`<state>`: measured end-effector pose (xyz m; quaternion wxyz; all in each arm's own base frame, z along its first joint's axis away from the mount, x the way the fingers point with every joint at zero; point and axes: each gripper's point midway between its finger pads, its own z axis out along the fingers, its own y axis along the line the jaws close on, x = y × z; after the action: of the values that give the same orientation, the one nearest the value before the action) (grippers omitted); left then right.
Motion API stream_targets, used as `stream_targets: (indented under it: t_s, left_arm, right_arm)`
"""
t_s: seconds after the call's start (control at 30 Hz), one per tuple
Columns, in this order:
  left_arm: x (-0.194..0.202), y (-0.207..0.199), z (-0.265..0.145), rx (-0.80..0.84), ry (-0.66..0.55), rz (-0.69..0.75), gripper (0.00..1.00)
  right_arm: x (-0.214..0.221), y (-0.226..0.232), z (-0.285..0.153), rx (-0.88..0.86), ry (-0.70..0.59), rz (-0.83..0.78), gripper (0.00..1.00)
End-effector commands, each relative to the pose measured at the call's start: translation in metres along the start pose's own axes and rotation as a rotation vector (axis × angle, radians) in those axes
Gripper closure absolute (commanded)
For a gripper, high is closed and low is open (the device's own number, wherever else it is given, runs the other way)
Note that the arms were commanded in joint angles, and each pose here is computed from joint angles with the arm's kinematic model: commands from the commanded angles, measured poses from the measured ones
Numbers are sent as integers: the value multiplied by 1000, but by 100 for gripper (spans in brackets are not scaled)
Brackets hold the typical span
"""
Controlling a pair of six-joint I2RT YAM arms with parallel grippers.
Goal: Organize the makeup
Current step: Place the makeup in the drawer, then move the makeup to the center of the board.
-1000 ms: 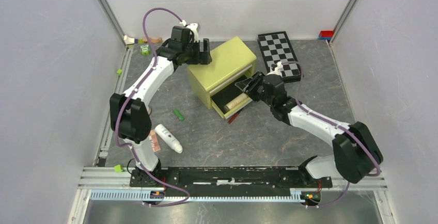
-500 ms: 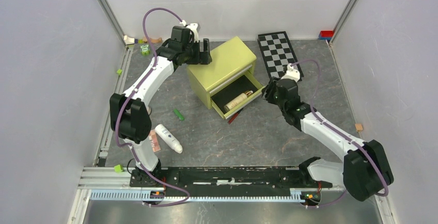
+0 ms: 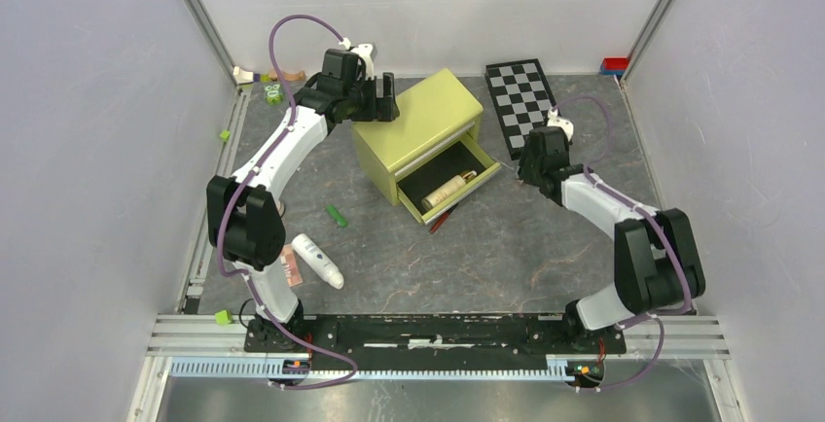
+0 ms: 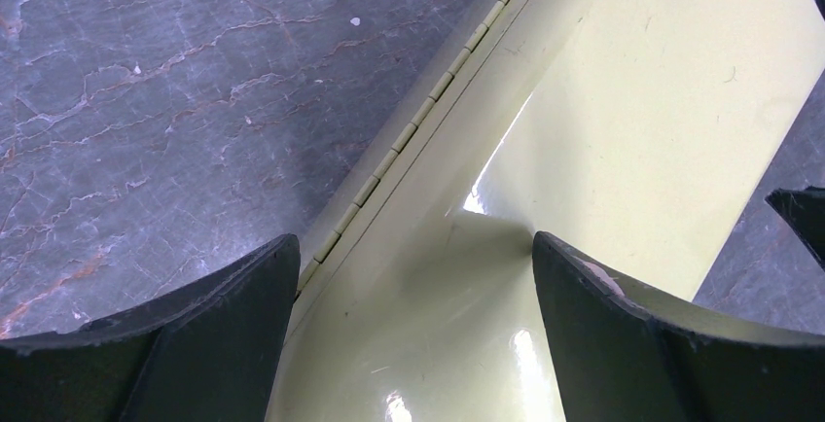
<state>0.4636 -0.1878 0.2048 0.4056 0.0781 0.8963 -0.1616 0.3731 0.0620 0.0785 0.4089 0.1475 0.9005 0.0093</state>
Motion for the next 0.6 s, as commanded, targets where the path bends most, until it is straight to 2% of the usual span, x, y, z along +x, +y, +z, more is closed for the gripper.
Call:
stream_targets:
  t_s: [0.0, 0.27, 0.43, 0.57]
  left_arm:
    - [25, 19, 0, -72, 95, 25, 6]
    - [23, 21, -2, -80, 86, 28, 6]
    - [8, 15, -19, -74, 33, 9, 6]
    - [-9, 19, -49, -126, -46, -12, 6]
  right_arm:
    - [-18, 5, 12, -8, 2, -14, 46]
    - [-13, 11, 11, -64, 26, 0, 46]
    - [-14, 11, -17, -134, -32, -16, 47]
    - [-29, 8, -50, -182, -137, -25, 47]
